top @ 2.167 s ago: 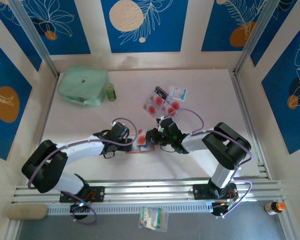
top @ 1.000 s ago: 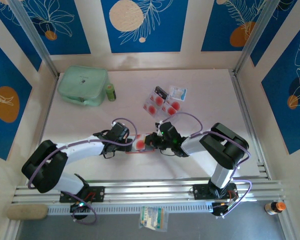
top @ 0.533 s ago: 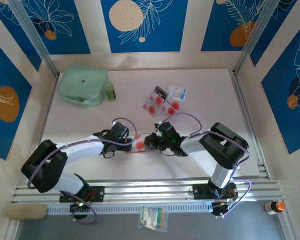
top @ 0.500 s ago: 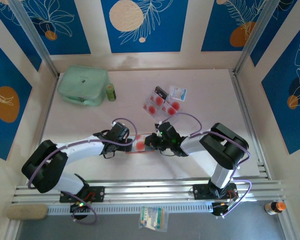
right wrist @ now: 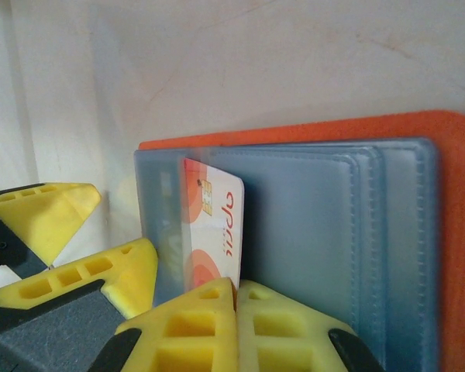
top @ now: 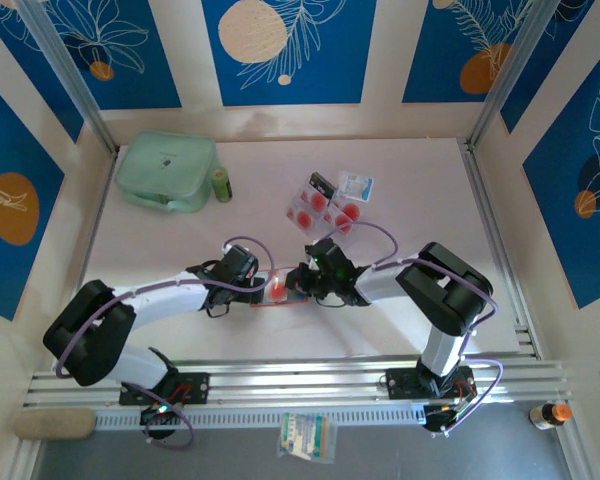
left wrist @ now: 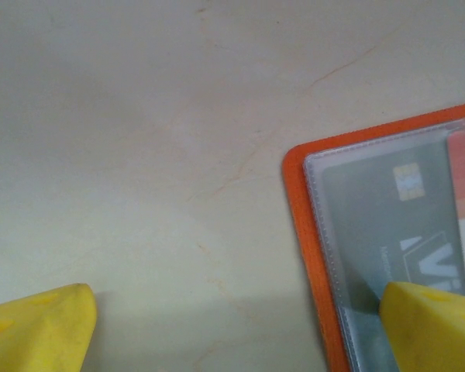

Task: Put the credit cards into the card holder
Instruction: Insert the credit card into the card slot.

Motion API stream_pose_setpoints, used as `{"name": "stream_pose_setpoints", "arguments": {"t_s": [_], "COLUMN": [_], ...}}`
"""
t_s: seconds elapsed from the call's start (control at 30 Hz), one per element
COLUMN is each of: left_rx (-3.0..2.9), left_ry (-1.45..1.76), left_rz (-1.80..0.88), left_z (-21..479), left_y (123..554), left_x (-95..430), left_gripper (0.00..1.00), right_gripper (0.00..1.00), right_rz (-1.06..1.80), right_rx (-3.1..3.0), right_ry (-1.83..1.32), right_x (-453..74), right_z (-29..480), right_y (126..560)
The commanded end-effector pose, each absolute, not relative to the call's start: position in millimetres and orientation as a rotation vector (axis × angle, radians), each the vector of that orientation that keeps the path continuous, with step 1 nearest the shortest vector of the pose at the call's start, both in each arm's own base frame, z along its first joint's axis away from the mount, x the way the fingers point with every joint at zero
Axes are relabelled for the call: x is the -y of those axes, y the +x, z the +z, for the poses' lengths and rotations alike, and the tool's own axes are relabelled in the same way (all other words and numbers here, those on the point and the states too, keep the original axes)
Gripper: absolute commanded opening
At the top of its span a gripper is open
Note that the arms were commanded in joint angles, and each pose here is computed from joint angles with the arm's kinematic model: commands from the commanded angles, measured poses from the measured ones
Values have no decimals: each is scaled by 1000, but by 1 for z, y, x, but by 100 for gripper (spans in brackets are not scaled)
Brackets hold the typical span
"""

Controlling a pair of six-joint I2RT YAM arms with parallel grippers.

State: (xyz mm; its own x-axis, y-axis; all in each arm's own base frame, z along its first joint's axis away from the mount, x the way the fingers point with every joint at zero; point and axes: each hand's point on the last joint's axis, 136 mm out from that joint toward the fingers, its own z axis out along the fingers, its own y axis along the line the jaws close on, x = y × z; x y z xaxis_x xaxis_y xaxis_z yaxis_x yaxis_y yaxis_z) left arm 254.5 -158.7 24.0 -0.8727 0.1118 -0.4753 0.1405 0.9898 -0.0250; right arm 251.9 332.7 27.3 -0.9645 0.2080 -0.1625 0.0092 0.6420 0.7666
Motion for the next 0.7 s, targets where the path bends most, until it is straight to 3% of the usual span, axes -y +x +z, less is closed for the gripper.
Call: {"name": "stream_pose_setpoints", "arguments": {"t_s": [0.0, 0.1, 0.23, 0.33, 0.53, 0.67], "left_rx": [-2650, -2648, -2647, -2640, -2614, -2584], "left_ry": [147, 144, 143, 140, 129, 112], "left_rz": [-72, -72, -77, -82, -81, -65], "left_z": [22, 23, 24, 26, 37, 45], "left_y": [253, 253, 252, 253, 256, 259], "left_x": [153, 153, 153, 154, 153, 148], "left_gripper": [94, 94, 94, 94, 94, 95], "right_gripper": [0, 1, 26, 37, 36, 24], "right_rz": [1143, 1142, 1131, 1086, 1029, 1002], "right_rx": [-2765, -2782, -2778, -2774, -2758, -2776], "right_ry": [202, 189, 133, 64, -89, -176], "right_x": [-325, -325, -319, -311, -308, -317], "right_z": [0, 0, 10, 25, 53, 60], "right_y": [235, 234, 236, 239, 247, 251]}}
